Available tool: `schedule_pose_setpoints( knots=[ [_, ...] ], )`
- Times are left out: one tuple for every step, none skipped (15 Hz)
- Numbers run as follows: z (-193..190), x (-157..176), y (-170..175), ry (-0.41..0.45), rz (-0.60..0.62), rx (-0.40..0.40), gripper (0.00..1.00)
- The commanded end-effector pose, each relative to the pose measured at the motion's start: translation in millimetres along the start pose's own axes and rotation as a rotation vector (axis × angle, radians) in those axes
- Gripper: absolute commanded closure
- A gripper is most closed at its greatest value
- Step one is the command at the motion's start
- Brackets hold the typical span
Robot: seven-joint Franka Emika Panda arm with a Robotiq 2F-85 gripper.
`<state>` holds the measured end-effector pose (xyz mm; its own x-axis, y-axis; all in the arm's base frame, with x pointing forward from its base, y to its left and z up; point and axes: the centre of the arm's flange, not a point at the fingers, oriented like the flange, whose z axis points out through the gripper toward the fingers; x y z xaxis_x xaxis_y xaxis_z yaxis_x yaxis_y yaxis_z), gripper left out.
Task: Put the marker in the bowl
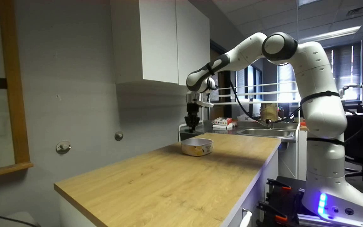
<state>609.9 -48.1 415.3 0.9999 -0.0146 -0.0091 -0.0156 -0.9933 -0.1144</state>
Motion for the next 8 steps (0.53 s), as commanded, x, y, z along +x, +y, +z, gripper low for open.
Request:
schedule_pose_setpoints(
  knots=[
    [20.8,4.3,21.9,-0.035,0.007,0.026,0.89],
    [25.9,3.6,26.0,-0.044,0.012,0.028,0.89],
    [32.2,3.4,30.3,-0.052,0.016,0.028,0.89],
    [37.0,2.6,32.9,-0.059,0.019,0.029,0.89],
    [41.8,2.3,34.8,-0.066,0.022,0.030,0.89],
    [46.3,2.0,36.3,-0.073,0.024,0.030,0.89],
    [51.2,1.5,37.0,-0.080,0.025,0.030,0.89],
    [54.9,0.8,37.0,-0.086,0.025,0.029,0.89]
  ],
)
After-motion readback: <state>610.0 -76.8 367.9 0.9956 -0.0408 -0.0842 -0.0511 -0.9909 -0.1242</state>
